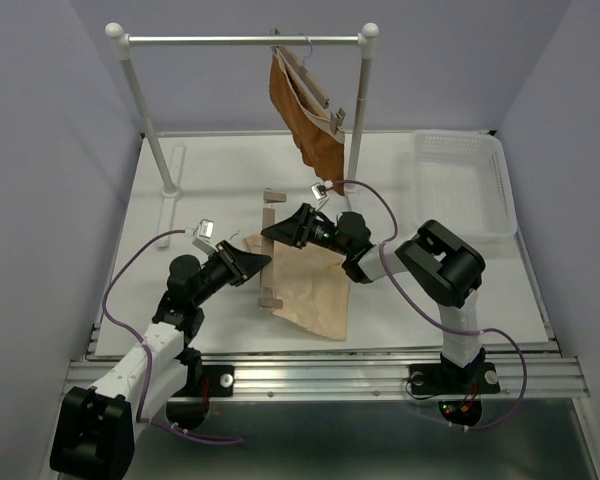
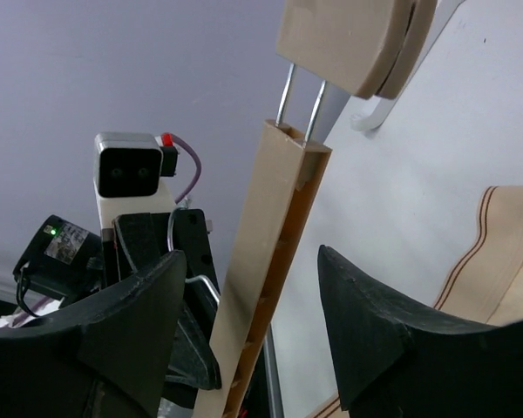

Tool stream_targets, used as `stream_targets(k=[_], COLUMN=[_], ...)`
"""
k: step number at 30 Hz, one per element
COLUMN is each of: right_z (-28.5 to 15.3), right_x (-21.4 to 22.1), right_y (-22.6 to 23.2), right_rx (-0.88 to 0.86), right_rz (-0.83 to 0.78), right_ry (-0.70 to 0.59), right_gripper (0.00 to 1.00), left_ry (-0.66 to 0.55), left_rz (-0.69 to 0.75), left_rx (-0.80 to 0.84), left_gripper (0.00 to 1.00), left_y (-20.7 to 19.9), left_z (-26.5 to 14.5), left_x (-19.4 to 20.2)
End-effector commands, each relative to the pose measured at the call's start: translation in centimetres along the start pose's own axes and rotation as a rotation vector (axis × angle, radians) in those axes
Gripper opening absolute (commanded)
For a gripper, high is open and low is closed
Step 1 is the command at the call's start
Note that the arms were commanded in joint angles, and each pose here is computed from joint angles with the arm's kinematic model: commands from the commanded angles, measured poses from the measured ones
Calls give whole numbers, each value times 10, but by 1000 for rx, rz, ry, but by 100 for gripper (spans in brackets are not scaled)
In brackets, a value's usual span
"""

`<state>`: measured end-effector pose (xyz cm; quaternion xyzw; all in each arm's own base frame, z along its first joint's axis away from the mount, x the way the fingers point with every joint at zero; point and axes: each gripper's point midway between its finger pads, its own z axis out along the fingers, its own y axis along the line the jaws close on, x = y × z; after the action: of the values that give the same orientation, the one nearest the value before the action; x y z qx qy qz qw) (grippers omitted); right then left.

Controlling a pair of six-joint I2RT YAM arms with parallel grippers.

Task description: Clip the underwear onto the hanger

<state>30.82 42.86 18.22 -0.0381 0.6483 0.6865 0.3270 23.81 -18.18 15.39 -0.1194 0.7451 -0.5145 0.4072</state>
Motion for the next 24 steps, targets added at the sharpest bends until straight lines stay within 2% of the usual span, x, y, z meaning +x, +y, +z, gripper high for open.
stream_targets(k=[1, 5, 9, 14, 17, 19, 22, 23, 24], right_z=[8, 8, 10, 6, 4, 1, -2, -3, -6], right_x=[-28, -29, -28, -25, -22, -20, -14, -13, -14], right_y=[35, 37, 38, 40, 44, 45, 48, 49, 51], right_rx=[-151, -176, -188, -201, -221, -228, -240, -241, -245], right_rz=[-59, -36, -31, -25, -21, -17, -16, -16, -28], right_ry=[-103, -117, -106, -97, -83, -78, -51, -43, -34], right_gripper=[65, 53, 33, 16, 9, 4, 1, 1, 1], left_ry=[-16, -10, -8, 0, 22, 33, 46, 53, 46], left_rz=[48, 41, 36, 38, 38, 43, 57, 63, 71], left_rx=[97, 98, 105, 119, 130, 136, 140, 128, 128], left_gripper=[0, 0, 0, 0, 2, 13, 48, 72, 83], left_y=[-22, -20, -20, -23, -26, -29, -33, -31, -35], left_z=[-2, -3, -4, -6, -7, -6, -5, -5, -5], left_x=[-5, -2, 0, 2, 4, 5, 3, 4, 0])
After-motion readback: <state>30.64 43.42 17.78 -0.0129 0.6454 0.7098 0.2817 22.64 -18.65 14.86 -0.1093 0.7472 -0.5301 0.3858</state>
